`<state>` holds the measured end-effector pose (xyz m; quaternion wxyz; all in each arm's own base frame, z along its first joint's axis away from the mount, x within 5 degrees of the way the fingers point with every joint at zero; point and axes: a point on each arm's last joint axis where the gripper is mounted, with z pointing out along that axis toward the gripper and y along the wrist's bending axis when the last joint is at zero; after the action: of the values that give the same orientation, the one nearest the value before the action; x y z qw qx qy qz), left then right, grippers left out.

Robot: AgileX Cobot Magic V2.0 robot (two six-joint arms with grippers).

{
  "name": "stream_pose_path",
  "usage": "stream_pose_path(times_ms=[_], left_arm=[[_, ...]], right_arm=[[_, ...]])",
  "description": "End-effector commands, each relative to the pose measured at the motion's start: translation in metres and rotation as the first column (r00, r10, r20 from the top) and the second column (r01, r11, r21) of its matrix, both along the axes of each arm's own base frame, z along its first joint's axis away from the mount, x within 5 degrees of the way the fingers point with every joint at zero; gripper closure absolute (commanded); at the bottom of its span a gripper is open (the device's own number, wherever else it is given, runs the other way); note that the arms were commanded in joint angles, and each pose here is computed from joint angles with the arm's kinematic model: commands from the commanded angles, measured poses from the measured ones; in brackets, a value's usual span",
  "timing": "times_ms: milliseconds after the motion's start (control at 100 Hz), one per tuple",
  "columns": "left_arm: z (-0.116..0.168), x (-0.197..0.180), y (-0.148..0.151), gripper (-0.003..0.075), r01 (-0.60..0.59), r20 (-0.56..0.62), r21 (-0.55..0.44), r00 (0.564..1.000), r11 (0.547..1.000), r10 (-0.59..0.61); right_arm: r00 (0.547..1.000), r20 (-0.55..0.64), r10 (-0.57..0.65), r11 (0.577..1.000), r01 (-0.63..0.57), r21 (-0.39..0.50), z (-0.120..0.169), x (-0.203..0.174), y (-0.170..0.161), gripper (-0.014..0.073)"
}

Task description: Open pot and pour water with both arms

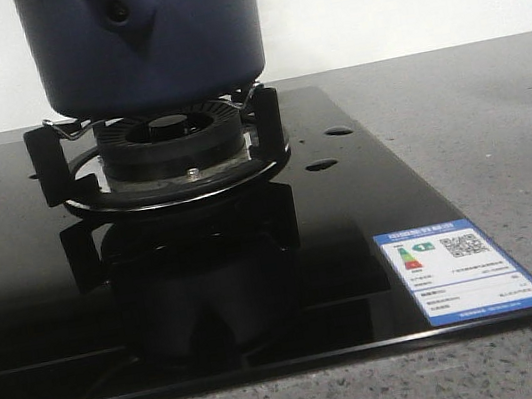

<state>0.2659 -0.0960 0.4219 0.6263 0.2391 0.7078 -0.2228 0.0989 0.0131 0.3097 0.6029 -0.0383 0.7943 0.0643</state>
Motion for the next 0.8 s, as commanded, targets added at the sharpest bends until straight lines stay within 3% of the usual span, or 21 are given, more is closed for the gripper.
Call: stream_pose_path(times_ms=[0, 220, 480, 790], left_arm=[[0.032, -0.017, 0.014, 0.0332, -0.039, 0.094, -0.067, 0.995, 0.997, 0.045], [0.044, -0.029, 0.035, 0.0332, -0.096, 0.137, -0.071, 0.985, 0.993, 0.105], [0.048, -0.033, 0.041, 0.0332, -0.114, 0.149, -0.073, 0.981, 0.991, 0.124], [0.047, -0.035, 0.039, 0.0332, -0.091, 0.143, -0.076, 0.985, 0.993, 0.101]], right_arm=[[0.995, 0.090, -0.052, 0.998, 0.054, -0.019, 0.006, 0.006, -0.005, 0.0071], [0.988, 0.104, -0.111, 0.993, 0.114, -0.024, -0.022, 0.010, -0.011, 0.0071], [0.950, 0.224, -0.218, 0.971, 0.235, -0.048, -0.041, 0.017, -0.022, 0.0071], [0.958, 0.147, -0.246, 0.963, 0.259, -0.073, -0.053, 0.039, -0.026, 0.0069]])
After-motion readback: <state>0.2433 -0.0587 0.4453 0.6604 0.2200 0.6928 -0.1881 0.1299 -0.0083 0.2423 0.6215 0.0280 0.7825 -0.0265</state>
